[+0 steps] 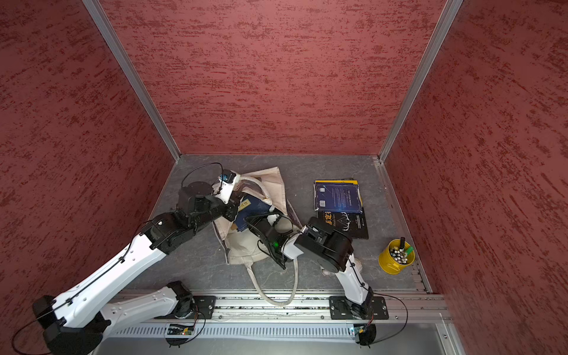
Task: Take out the books from the canvas bag
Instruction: Pick up the book from the canvas bag.
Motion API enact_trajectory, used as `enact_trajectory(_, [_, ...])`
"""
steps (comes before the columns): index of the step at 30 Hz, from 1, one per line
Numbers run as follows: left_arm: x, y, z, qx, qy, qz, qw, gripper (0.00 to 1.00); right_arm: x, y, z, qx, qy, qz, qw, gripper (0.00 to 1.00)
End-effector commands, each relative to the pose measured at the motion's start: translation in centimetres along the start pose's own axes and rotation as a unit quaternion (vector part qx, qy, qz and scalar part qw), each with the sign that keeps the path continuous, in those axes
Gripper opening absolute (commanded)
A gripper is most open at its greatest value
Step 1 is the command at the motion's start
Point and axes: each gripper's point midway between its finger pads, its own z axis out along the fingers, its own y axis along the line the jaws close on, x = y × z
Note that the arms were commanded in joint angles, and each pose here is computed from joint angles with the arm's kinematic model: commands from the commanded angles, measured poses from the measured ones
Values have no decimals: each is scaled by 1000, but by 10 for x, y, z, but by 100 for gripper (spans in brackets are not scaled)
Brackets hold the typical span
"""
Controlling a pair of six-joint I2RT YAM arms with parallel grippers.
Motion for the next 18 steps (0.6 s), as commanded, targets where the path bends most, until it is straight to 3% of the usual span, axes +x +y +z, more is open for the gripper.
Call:
enact_trajectory(1, [-27,-1,-11,14,-68,-15,998,0,-9,19,5,-15,-11,-4,1000,46])
enact_trajectory(12, [-24,2,-13,30,-80,-28,996,0,-19,52,15,-46,-31,-1,998,34])
enact_trajectory(18, [-22,-3,-12,47,-80,-25,995,0,-24,60,32,-36,-47,-13,998,34])
